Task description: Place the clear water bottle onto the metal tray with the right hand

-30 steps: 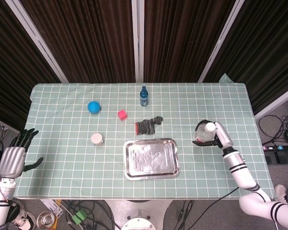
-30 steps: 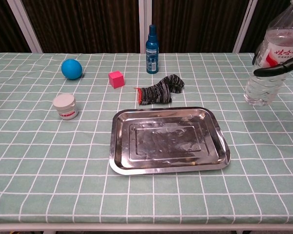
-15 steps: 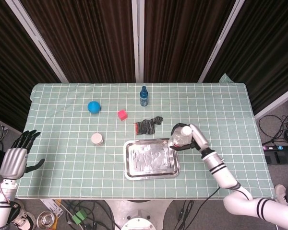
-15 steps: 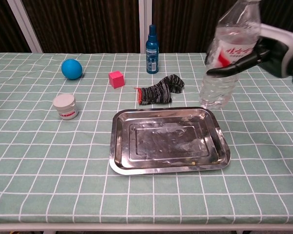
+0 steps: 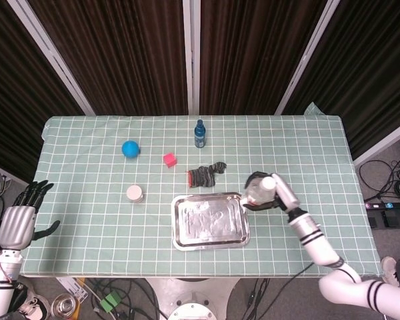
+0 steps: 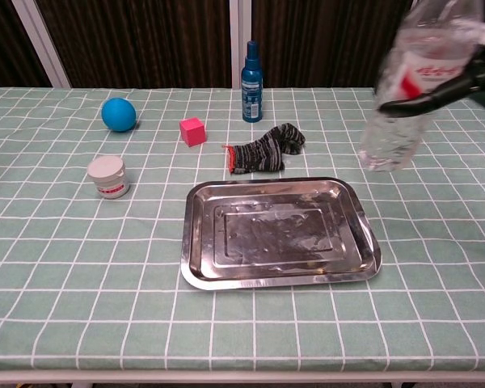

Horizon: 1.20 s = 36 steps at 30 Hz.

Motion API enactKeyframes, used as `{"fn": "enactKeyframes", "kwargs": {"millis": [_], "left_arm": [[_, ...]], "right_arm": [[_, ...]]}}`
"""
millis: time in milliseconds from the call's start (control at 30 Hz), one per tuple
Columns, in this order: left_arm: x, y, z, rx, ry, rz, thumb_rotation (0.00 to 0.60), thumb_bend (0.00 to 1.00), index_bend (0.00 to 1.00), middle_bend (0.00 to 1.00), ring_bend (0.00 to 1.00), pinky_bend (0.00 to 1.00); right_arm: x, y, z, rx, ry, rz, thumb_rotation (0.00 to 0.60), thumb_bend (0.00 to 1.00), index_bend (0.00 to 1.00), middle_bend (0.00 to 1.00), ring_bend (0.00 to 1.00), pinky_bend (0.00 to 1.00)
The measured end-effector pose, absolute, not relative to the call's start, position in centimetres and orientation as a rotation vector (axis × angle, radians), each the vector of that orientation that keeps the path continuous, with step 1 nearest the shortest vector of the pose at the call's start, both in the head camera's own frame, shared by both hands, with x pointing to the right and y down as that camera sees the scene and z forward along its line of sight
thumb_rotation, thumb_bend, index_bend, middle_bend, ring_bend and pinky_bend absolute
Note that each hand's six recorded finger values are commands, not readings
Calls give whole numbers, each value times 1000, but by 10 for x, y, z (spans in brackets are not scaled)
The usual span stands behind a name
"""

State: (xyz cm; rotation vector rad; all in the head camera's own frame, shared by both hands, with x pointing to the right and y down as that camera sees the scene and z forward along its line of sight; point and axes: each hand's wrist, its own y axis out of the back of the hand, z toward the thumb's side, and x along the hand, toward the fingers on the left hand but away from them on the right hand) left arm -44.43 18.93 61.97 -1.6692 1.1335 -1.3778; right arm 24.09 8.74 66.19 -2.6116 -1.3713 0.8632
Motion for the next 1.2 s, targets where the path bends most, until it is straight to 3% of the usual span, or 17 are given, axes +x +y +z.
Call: {"fn": "enactKeyframes", "kwargs": {"millis": [133, 300, 400, 800, 1033, 1133, 1200], "left_arm": [[-441, 189, 623, -1682, 1129, -1373, 600, 239, 162, 180, 87, 190], [-440, 190, 627, -1700, 1132, -1369, 600, 240, 162, 180, 87, 191], [-441, 192, 626, -1697, 1135, -1369, 600, 239, 162, 180, 87, 190], [-454, 193, 619, -1657, 1165, -1387, 600, 239, 162, 180, 87, 190], [-456, 193, 615, -1649, 1168, -1379, 600, 239, 162, 180, 87, 190], [-458, 193, 614, -1642, 1168, -1386, 600, 239, 162, 180, 87, 190], [-459, 193, 613, -1639, 1166, -1391, 600, 239, 162, 180, 87, 191]], "right_arm": [[229, 83, 656, -2616, -1365, 815, 600, 97, 739, 600, 382, 392], [293, 78, 633, -2454, -1460, 881, 600, 96, 739, 600, 381, 392], [307, 85, 633, -2438, -1455, 932, 600, 97, 739, 600, 380, 392], [182, 122, 696, -2743, -1225, 866, 600, 76, 740, 594, 377, 392], [171, 132, 718, -2761, -1152, 915, 600, 31, 731, 580, 373, 391], [169, 136, 725, -2772, -1130, 929, 600, 4, 661, 541, 367, 386], [170, 138, 726, -2771, -1101, 935, 600, 0, 536, 486, 324, 365]]}}
